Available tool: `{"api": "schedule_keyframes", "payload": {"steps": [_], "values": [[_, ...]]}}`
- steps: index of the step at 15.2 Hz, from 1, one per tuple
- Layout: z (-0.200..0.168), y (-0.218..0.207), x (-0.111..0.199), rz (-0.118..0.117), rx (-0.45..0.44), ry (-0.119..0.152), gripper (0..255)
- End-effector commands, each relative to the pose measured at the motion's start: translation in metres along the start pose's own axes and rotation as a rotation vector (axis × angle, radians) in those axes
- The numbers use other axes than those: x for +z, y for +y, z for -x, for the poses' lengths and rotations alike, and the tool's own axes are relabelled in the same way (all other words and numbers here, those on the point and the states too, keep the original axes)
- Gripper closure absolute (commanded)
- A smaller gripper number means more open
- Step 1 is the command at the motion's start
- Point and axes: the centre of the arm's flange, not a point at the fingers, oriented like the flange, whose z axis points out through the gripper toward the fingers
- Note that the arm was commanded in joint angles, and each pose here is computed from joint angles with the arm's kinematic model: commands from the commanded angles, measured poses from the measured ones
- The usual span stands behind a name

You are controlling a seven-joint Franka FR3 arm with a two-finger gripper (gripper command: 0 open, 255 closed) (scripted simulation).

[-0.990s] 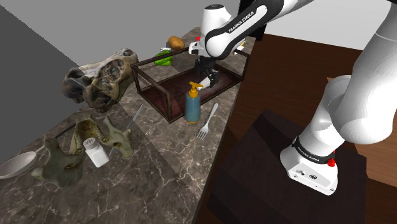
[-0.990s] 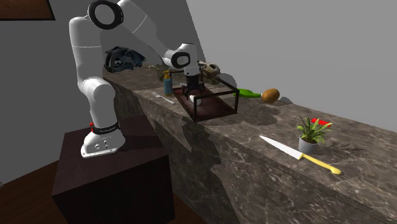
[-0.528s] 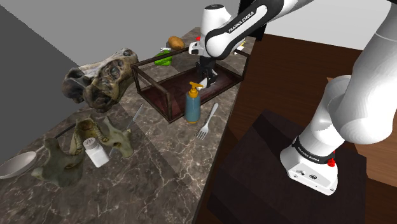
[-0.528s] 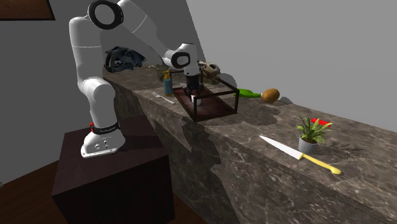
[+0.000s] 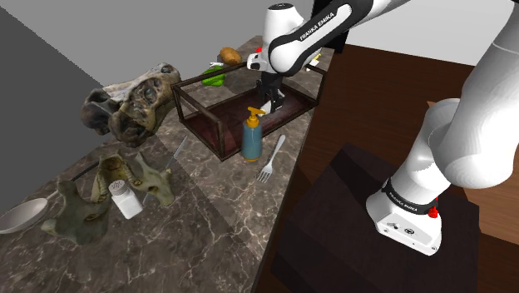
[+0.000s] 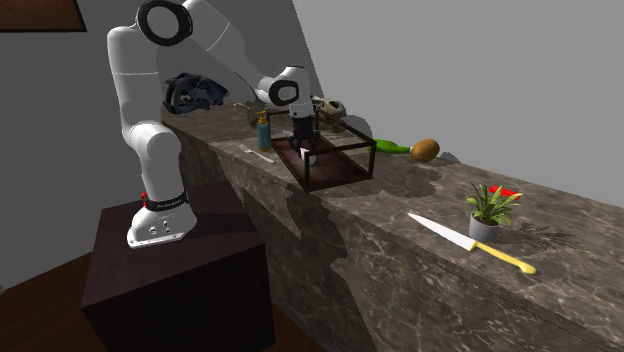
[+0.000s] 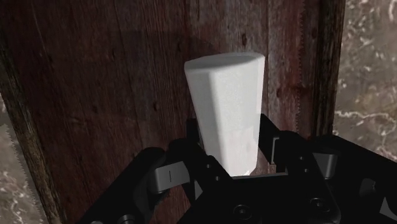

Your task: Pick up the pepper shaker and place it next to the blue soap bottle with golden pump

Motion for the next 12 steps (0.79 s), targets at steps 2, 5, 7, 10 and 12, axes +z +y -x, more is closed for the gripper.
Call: {"api": "schedule_keyframes", "payload": {"steps": [2, 5, 7, 10, 12], "values": [[0.0, 0.002, -0.015, 0.0, 0.0, 0.0, 255], [0.001, 0.003, -0.031, 0.0, 0.0, 0.0, 255], [0.002, 0.004, -0.042, 0.0, 0.0, 0.0, 255], [0.003, 0.005, -0.057, 0.0, 0.0, 0.0, 255], [0.003, 0.006, -0.068, 0.0, 0.0, 0.0, 255]]}}
